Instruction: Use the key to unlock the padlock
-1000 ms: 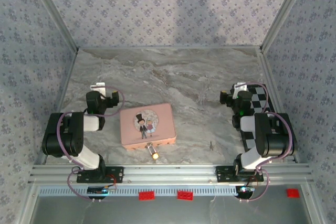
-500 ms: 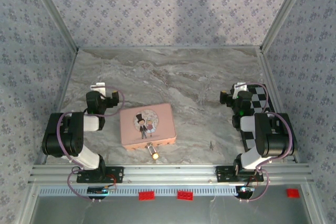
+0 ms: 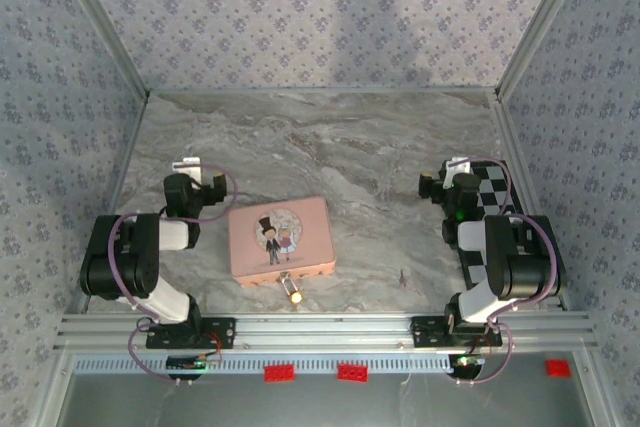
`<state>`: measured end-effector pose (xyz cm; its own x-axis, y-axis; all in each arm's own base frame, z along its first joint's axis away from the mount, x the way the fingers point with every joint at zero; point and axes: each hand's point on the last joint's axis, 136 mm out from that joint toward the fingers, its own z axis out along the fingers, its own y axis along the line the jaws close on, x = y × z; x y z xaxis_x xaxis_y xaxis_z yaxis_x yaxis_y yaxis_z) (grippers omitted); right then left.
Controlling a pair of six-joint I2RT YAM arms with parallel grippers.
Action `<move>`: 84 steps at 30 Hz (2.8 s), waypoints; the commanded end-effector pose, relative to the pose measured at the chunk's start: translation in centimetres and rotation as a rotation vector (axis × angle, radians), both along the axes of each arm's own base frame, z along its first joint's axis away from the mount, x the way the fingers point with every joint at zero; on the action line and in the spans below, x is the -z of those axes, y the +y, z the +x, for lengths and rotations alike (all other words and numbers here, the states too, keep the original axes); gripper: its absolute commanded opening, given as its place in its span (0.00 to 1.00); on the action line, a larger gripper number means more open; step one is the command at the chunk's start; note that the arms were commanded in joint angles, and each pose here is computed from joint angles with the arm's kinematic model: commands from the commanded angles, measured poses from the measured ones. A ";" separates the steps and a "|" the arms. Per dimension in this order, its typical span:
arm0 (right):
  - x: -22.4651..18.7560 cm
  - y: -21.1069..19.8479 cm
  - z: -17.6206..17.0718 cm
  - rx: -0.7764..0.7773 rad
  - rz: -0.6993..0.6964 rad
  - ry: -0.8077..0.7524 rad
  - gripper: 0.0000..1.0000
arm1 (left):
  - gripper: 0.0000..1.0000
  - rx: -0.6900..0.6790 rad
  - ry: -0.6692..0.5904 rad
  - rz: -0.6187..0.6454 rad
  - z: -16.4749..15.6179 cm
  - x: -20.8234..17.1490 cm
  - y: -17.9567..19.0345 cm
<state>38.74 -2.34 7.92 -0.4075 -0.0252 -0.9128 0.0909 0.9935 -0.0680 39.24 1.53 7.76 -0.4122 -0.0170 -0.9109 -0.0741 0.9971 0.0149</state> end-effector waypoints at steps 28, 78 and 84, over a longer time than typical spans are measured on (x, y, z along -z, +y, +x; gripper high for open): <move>-15.9 6.6 -7.5 -0.134 0.312 -0.206 0.99 | 1.00 -0.354 0.012 -0.497 -9.7 -11.1 -0.1; -4.7 21.6 -19.7 -0.370 0.124 0.554 0.99 | 1.00 0.112 0.729 -0.311 -24.2 -6.8 -13.1; -2.1 18.5 -22.4 -0.206 0.100 0.721 0.98 | 1.00 0.123 0.715 -0.317 -24.3 -6.9 -13.3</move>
<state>17.91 18.52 10.78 -0.8464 -0.1599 -0.5080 -0.2451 0.9638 0.1049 15.36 -12.14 14.59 -0.9111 -0.1369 -0.3889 -0.0293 0.9624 -0.2702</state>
